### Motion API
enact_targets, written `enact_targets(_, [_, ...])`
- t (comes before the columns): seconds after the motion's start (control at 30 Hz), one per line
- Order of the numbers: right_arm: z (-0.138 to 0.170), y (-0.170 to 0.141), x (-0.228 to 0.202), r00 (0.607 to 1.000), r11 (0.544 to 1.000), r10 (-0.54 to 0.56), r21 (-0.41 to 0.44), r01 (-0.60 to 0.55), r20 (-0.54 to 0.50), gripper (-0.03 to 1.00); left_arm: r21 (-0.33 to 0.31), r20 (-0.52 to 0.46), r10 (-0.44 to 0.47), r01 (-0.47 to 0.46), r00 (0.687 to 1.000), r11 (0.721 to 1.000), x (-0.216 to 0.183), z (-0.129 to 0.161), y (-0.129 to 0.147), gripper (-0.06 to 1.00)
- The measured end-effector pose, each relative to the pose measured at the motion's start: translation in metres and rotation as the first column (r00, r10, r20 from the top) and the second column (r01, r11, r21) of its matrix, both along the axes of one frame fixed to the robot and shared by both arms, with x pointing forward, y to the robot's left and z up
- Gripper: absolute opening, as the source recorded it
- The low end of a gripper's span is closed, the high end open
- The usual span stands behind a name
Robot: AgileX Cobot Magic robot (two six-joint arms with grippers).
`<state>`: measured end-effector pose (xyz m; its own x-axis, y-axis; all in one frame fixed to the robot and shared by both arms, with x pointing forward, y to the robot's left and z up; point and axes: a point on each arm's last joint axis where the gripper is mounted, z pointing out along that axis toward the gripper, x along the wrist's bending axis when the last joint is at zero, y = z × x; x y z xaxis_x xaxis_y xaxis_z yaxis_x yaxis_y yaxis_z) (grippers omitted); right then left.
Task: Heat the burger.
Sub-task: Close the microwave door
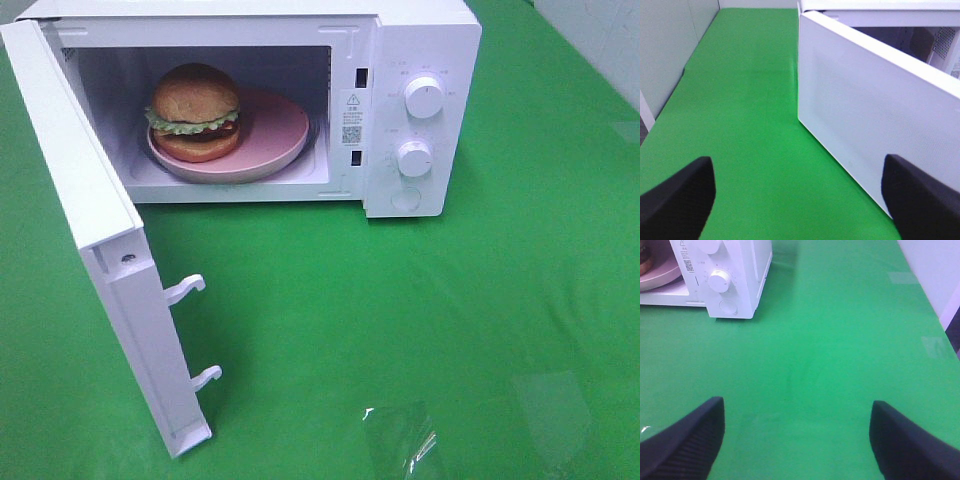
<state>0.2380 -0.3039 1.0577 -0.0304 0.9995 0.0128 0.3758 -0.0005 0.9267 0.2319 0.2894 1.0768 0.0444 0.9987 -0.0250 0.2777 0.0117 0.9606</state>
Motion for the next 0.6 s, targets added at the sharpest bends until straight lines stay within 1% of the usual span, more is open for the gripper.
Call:
enact_targets(0.03, [0.0,0.0,0.0,1.0,1.0,0.0,0.0,0.0,0.0,0.76,0.0,0.0,0.0,0.0,1.0,1.0,0.0,0.0,0.0,0.82])
enact_targets(0.07, [0.0,0.0,0.0,1.0,1.0,0.0,0.0,0.0,0.0,0.76,0.002,0.017,0.004,-0.004,1.0,1.0,0.0,0.001,0.0,0.74])
enact_targets(0.1, [0.0,0.0,0.0,1.0,1.0,0.0,0.0,0.0,0.0,0.76,0.002,0.017,0.004,-0.004,1.0,1.0,0.0,0.001,0.0,0.74])
enact_targets(0.13, [0.0,0.0,0.0,1.0,1.0,0.0,0.0,0.0,0.0,0.76,0.012,0.063,0.017,-0.018,0.998,1.0,0.001,0.005,0.002,0.64])
enact_targets(0.17, [0.0,0.0,0.0,1.0,1.0,0.0,0.0,0.0,0.0,0.76,0.012,0.063,0.017,-0.018,0.998,1.0,0.001,0.005,0.002,0.64])
enact_targets(0.2, [0.0,0.0,0.0,1.0,1.0,0.0,0.0,0.0,0.0,0.76,0.017,0.101,0.028,-0.03,0.995,0.999,0.005,0.009,0.003,0.55])
enact_targets(0.23, [0.0,0.0,0.0,1.0,1.0,0.0,0.0,0.0,0.0,0.76,0.018,0.105,0.035,-0.037,0.994,0.999,0.012,0.008,0.004,0.44])
enact_targets(0.27, [0.0,0.0,0.0,1.0,1.0,0.0,0.0,0.0,0.0,0.76,0.018,0.105,0.035,-0.037,0.994,0.999,0.012,0.008,0.004,0.44])
enact_targets(0.3, [0.0,0.0,0.0,1.0,1.0,0.0,0.0,0.0,0.0,0.76,0.015,0.084,0.039,-0.041,0.996,0.999,0.022,0.006,0.006,0.31])
enact_targets(0.33, [0.0,0.0,0.0,1.0,1.0,0.0,0.0,0.0,0.0,0.76,0.015,0.084,0.039,-0.041,0.996,0.999,0.022,0.006,0.006,0.31])
enact_targets(0.37, [0.0,0.0,0.0,1.0,1.0,0.0,0.0,0.0,0.0,0.76,0.014,0.072,0.042,-0.043,0.997,0.999,0.028,0.005,0.006,0.24])
enact_targets(0.4, [0.0,0.0,0.0,1.0,1.0,0.0,0.0,0.0,0.0,0.76,0.012,0.051,0.047,-0.048,0.998,0.999,0.039,0.003,0.007,0.13])
enact_targets(0.43, [0.0,0.0,0.0,1.0,1.0,0.0,0.0,0.0,0.0,0.76,0.012,0.051,0.047,-0.048,0.998,0.999,0.039,0.003,0.007,0.13])
enact_targets(0.47, [0.0,0.0,0.0,1.0,1.0,0.0,0.0,0.0,0.0,0.76,0.009,0.034,0.052,-0.052,0.998,0.999,0.05,0.001,0.009,0.04])
enact_targets(0.57, [0.0,0.0,0.0,1.0,1.0,0.0,0.0,0.0,0.0,0.76,0.008,0.028,0.055,-0.056,0.998,0.998,0.056,0.001,0.009,0.01])
enact_targets(0.6, [0.0,0.0,0.0,1.0,1.0,0.0,0.0,0.0,0.0,0.76,0.001,0.024,0.062,-0.062,0.998,0.998,0.068,-0.001,0.011,0.0])
